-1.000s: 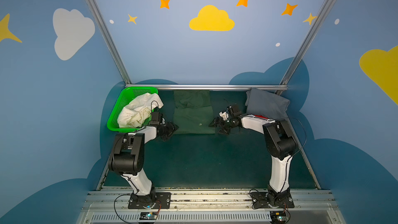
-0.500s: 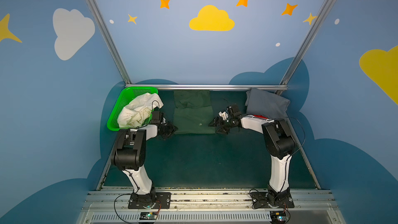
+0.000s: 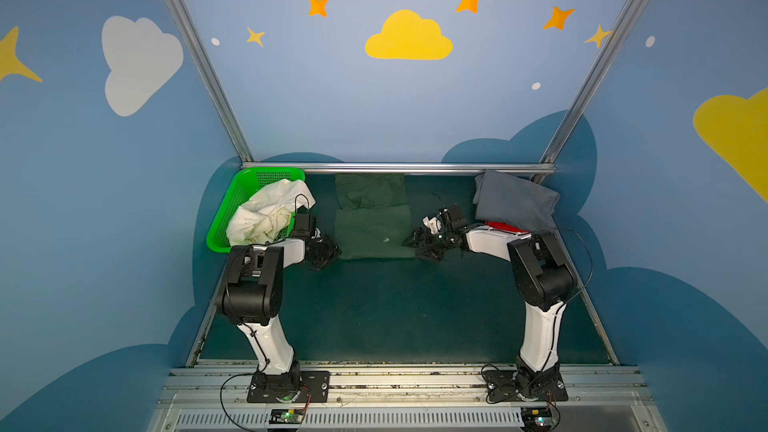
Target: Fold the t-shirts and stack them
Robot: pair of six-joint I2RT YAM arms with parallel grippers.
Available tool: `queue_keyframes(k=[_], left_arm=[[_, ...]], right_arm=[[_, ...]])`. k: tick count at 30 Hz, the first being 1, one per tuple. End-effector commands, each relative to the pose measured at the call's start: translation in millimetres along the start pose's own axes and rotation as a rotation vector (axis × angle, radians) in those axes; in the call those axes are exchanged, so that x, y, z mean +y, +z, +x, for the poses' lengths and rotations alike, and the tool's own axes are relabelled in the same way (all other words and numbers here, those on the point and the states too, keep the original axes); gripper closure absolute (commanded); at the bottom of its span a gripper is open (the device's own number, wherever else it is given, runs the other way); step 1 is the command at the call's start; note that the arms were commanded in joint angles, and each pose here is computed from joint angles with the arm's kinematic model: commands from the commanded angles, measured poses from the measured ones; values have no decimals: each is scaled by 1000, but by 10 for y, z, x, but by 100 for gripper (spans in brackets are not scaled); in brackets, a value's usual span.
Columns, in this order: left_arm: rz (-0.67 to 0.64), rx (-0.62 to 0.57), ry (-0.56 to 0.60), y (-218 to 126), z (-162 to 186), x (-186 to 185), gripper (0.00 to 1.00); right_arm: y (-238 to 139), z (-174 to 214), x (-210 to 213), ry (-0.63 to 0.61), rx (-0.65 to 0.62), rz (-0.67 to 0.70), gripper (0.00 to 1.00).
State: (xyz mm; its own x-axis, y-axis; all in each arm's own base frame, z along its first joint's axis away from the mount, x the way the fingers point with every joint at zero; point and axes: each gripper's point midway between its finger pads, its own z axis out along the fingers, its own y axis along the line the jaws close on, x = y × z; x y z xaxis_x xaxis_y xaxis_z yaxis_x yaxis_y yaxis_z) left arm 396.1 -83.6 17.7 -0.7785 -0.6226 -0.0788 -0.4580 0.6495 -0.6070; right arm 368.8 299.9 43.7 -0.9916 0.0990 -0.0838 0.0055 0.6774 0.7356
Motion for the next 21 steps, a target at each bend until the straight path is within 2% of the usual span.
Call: queue_keyframes(k=[1, 21], left_arm=[[-92, 75, -36, 91, 195, 244, 97], [-70, 69, -24, 1, 266, 166, 97]], right_arm=[[148, 450, -634, 145, 122, 210, 13], [396, 435, -699, 165, 138, 230, 15]])
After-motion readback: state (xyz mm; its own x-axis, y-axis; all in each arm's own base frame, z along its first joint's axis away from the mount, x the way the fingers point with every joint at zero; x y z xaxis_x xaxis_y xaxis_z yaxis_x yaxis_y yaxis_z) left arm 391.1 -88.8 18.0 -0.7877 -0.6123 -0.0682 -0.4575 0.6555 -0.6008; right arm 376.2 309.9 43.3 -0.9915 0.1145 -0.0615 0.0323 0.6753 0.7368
